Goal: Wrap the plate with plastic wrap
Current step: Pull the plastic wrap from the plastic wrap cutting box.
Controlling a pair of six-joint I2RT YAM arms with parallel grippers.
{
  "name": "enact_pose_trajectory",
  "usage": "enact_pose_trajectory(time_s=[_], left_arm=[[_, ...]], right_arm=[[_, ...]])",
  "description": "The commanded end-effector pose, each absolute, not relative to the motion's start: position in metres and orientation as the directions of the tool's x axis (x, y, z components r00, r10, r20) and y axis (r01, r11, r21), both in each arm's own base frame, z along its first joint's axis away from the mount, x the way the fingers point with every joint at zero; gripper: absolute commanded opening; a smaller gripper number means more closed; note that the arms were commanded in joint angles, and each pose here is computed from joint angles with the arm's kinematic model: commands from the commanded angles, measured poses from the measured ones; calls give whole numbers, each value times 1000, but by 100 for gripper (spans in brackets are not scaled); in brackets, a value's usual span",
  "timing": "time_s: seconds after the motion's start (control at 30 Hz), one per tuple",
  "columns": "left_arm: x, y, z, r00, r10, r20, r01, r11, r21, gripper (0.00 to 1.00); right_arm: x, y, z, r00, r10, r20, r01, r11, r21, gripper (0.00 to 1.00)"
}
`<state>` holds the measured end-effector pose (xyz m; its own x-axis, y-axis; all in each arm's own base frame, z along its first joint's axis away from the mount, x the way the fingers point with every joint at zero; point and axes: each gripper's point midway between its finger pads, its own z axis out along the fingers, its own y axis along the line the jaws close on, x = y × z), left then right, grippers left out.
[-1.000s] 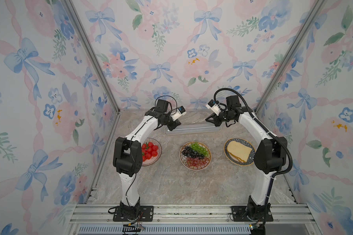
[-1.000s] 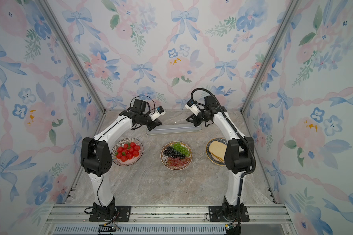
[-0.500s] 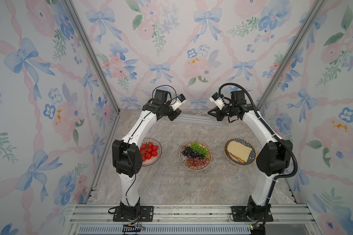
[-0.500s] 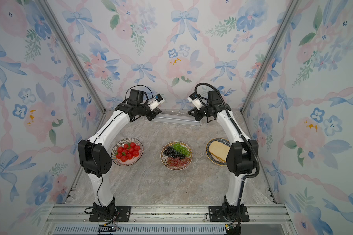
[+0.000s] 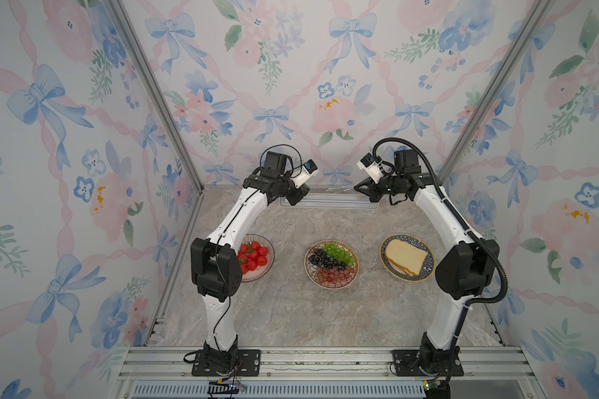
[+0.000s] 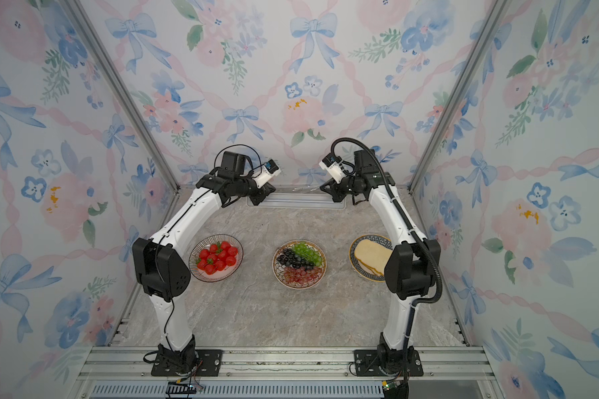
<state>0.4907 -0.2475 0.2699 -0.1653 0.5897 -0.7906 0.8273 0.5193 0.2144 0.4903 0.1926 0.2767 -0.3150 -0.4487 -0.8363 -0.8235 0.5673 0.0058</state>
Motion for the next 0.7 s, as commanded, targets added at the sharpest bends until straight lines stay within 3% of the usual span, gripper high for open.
enact_pose_trajectory(time_s=[0.0,0.67], left_arm=[[484,-254,307,-93,561,-823,818,513,258,0],[477,-275,267,-96,605,-791,865,443,234,0]], right_arm=[[486,192,290,-281,-488,-826,-835,549,-40,0],[482,196,217,-404,-551,-730,-844,533,65,0]])
